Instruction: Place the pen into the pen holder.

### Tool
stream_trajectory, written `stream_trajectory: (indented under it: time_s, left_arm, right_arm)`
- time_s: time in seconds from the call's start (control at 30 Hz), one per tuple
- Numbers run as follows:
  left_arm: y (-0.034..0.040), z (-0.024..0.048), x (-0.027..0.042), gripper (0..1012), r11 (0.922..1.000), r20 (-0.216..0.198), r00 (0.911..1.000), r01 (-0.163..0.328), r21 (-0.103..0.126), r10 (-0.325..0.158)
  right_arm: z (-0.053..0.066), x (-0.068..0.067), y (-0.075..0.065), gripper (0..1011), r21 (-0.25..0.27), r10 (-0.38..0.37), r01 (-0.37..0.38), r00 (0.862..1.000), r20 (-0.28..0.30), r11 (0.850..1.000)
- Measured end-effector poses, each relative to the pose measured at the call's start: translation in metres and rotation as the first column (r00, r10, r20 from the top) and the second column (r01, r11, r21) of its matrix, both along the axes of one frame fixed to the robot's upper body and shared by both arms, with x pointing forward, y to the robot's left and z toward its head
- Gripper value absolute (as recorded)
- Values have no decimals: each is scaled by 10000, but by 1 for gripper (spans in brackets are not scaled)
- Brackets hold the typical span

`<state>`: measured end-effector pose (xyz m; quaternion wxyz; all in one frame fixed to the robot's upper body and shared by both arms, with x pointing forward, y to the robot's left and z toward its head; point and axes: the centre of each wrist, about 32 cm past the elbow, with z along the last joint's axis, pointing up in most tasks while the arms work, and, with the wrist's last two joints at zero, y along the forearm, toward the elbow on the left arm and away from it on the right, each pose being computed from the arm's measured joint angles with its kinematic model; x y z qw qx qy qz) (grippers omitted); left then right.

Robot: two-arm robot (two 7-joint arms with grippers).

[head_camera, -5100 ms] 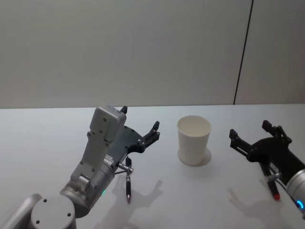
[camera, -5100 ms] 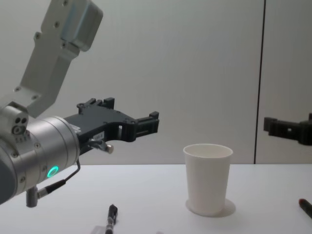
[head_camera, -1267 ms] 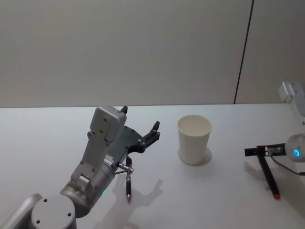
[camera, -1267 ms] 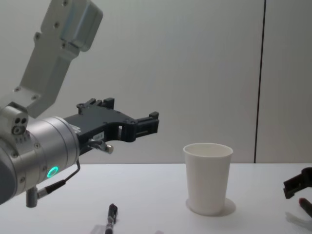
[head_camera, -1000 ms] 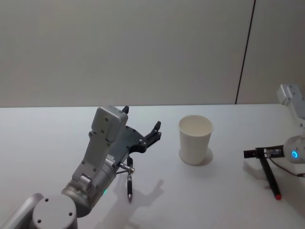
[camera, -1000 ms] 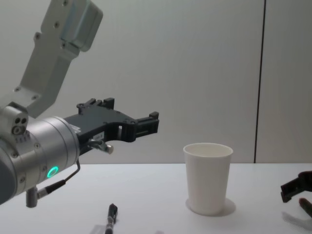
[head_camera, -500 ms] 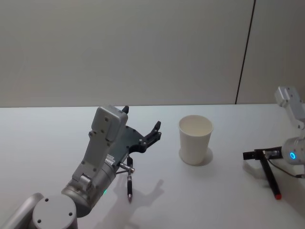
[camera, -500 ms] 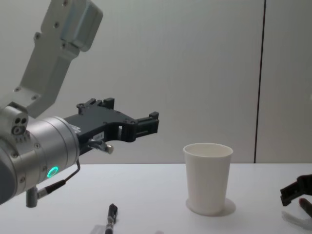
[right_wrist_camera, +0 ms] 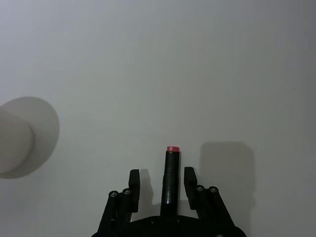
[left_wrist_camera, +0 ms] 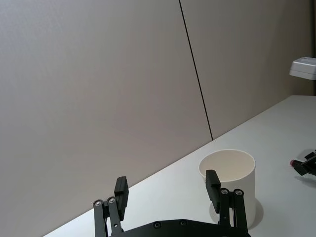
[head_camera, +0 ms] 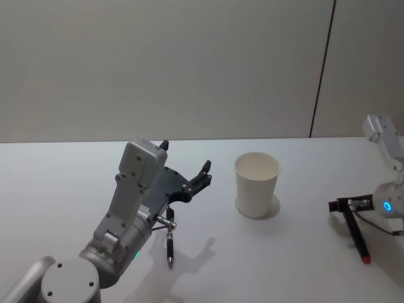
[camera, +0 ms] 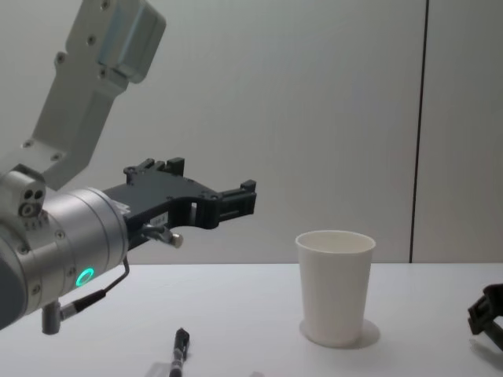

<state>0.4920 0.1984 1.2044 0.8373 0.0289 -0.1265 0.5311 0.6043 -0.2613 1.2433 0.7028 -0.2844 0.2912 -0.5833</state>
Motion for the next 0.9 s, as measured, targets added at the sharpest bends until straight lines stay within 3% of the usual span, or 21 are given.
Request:
stream_trajectory:
  time_s: [0.2, 0.4, 0.9]
  left_arm:
    - [0, 0, 0, 1003, 10000, -1, 10000, 0, 0, 0]
    - [0, 0, 0, 1003, 10000, -1, 10000, 0, 1, 0]
    - [0, 0, 0, 1003, 10000, -1, 10000, 1, 0, -1]
  right_arm:
    - [-8, 1, -14, 446, -106, -30, 29, 10000, -91, 9999]
    - [-31, 8, -39, 201, -232, -85, 79, 9997, -238, 9997]
    - [-52, 18, -64, 168, -387, -141, 128, 9994, -325, 9992]
